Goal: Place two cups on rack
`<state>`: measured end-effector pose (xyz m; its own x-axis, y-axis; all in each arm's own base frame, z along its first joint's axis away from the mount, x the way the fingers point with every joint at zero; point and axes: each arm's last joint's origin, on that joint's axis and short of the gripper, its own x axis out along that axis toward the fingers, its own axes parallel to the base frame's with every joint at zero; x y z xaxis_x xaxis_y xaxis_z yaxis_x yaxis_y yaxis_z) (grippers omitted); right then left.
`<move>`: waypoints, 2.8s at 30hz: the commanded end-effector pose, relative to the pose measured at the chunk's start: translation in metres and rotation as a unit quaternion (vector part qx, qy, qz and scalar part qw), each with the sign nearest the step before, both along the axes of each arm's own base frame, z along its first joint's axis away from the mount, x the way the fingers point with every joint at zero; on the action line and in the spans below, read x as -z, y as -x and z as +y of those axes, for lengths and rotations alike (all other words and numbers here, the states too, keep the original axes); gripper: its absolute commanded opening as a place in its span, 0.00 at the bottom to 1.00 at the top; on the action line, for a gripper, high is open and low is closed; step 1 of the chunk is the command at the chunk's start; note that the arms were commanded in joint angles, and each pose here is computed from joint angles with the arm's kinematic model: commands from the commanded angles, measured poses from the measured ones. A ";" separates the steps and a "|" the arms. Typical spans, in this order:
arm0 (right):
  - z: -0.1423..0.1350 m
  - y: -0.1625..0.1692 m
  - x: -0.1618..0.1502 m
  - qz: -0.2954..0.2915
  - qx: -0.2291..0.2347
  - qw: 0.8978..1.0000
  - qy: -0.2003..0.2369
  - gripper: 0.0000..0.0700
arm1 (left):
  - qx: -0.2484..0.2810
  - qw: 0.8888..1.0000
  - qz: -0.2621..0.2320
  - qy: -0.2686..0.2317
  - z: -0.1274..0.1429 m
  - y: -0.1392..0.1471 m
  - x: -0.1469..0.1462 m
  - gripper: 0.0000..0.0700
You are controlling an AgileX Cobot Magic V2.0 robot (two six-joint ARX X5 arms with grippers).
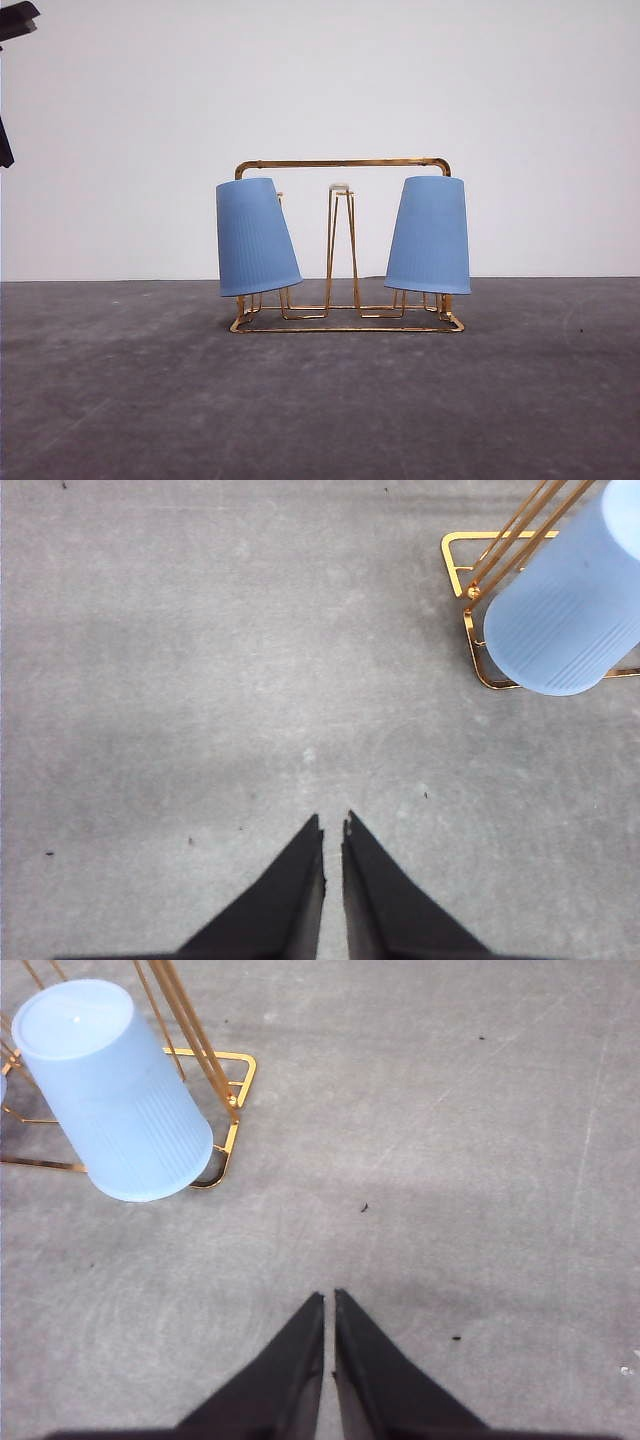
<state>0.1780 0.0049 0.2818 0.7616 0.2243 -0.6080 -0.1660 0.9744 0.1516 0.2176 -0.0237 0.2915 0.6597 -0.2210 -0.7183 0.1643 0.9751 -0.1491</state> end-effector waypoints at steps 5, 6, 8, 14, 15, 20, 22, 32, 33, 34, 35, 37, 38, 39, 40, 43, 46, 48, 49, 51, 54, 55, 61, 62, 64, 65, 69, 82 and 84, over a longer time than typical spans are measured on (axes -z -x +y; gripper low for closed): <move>0.000 -0.002 -0.002 -0.002 0.004 1.000 -0.006 0.02 | 0.001 1.000 -0.005 0.002 0.000 -0.002 -0.002 0.02; 0.000 -0.002 -0.002 -0.002 0.004 1.000 -0.006 0.02 | 0.001 1.000 -0.005 0.002 0.000 -0.002 -0.003 0.02; 0.000 -0.002 -0.002 -0.002 0.004 1.000 -0.006 0.02 | 0.002 1.000 -0.005 0.002 0.000 -0.002 -0.003 0.02; 0.000 -0.002 -0.002 -0.002 0.004 1.000 -0.006 0.02 | 0.016 0.999 -0.035 -0.029 0.002 0.009 -0.009 0.02; 0.000 -0.002 -0.002 -0.002 0.004 1.000 -0.006 0.02 | 0.021 0.998 -0.040 -0.037 0.003 0.014 -0.009 0.02; 0.000 -0.002 -0.002 -0.002 0.004 1.000 -0.006 0.02 | -0.004 0.994 -0.098 -0.049 0.012 0.047 0.004 0.02; 0.000 -0.002 -0.002 -0.002 0.004 1.000 -0.006 0.02 | -0.022 0.991 -0.121 -0.045 0.016 0.061 0.016 0.02; 0.000 -0.002 -0.002 -0.002 0.004 1.000 -0.006 0.02 | -0.072 0.974 -0.216 -0.010 0.022 0.114 0.101 0.02; 0.000 -0.002 -0.002 -0.002 0.004 1.000 -0.006 0.02 | -0.075 0.972 -0.224 -0.006 0.022 0.116 0.109 0.02; 0.000 -0.002 -0.002 -0.002 0.004 1.000 -0.006 0.02 | -0.078 0.969 -0.234 -0.002 0.022 0.118 0.116 0.02; 0.000 -0.002 -0.002 -0.002 0.004 1.000 -0.006 0.02 | -0.081 0.967 -0.243 0.003 0.022 0.119 0.122 0.02; 0.000 -0.002 -0.002 -0.002 0.004 1.000 -0.006 0.02 | -0.087 0.962 -0.260 0.012 0.022 0.119 0.133 0.02; 0.000 -0.002 -0.002 -0.002 0.004 1.000 -0.006 0.02 | -0.089 0.959 -0.268 0.015 0.022 0.120 0.137 0.02; 0.000 -0.002 -0.002 -0.002 0.004 1.000 -0.006 0.02 | -0.088 0.958 -0.273 0.016 0.022 0.120 0.141 0.02; 0.000 -0.002 -0.002 -0.002 0.004 1.000 -0.006 0.02 | -0.088 0.956 -0.279 0.016 0.022 0.120 0.143 0.02; 0.000 -0.002 -0.002 -0.003 0.004 1.000 -0.006 0.02 | -0.089 0.948 -0.304 0.018 0.022 0.122 0.141 0.02; 0.000 -0.002 -0.002 -0.005 0.004 1.000 -0.006 0.02 | -0.092 0.946 -0.311 0.013 0.022 0.122 0.141 0.02; 0.000 -0.002 -0.002 -0.006 0.004 1.000 -0.006 0.02 | -0.091 0.946 -0.311 0.014 0.022 0.122 0.141 0.02; 0.000 -0.002 -0.002 -0.007 0.004 1.000 -0.006 0.02 | -0.091 0.946 -0.311 0.014 0.022 0.122 0.141 0.02; 0.000 -0.002 -0.003 -0.007 0.004 1.000 -0.006 0.02 | -0.091 0.946 -0.311 0.014 0.022 0.122 0.141 0.02; 0.000 -0.002 -0.003 -0.008 0.004 1.000 -0.006 0.02 | -0.091 0.946 -0.311 0.014 0.022 0.122 0.141 0.02; 0.000 -0.002 -0.003 -0.008 0.004 1.000 -0.006 0.02 | -0.091 0.946 -0.311 0.014 0.022 0.122 0.141 0.02; 0.000 -0.002 -0.003 -0.008 0.004 1.000 -0.006 0.02 | -0.091 0.946 -0.311 0.014 0.022 0.122 0.141 0.02; 0.000 -0.002 -0.003 -0.008 0.004 1.000 -0.006 0.02 | -0.091 0.946 -0.311 0.014 0.022 0.122 0.141 0.02; 0.000 -0.002 -0.003 -0.008 0.004 1.000 -0.005 0.02 | -0.091 0.946 -0.311 0.014 0.022 0.122 0.141 0.02; 0.000 -0.002 -0.003 -0.008 0.003 1.000 -0.005 0.02 | -0.091 0.946 -0.311 0.014 0.022 0.122 0.141 0.02; 0.000 0.001 -0.004 -0.026 -0.007 0.999 0.026 0.02 | -0.091 0.946 -0.311 0.014 0.022 0.122 0.141 0.02; -0.001 0.054 0.081 -0.177 0.006 0.983 0.045 0.02 | -0.091 0.946 -0.311 0.014 0.022 0.122 0.141 0.02; -0.001 0.061 0.093 -0.184 0.008 0.982 0.046 0.02 | -0.091 0.946 -0.311 0.014 0.022 0.122 0.141 0.02</move>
<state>0.1178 0.0042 0.1877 0.9264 0.1729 -0.3346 -0.1803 0.9836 0.0089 0.0947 -0.0014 0.1561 0.9853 -0.0733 -0.1543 0.0578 0.9930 -0.1029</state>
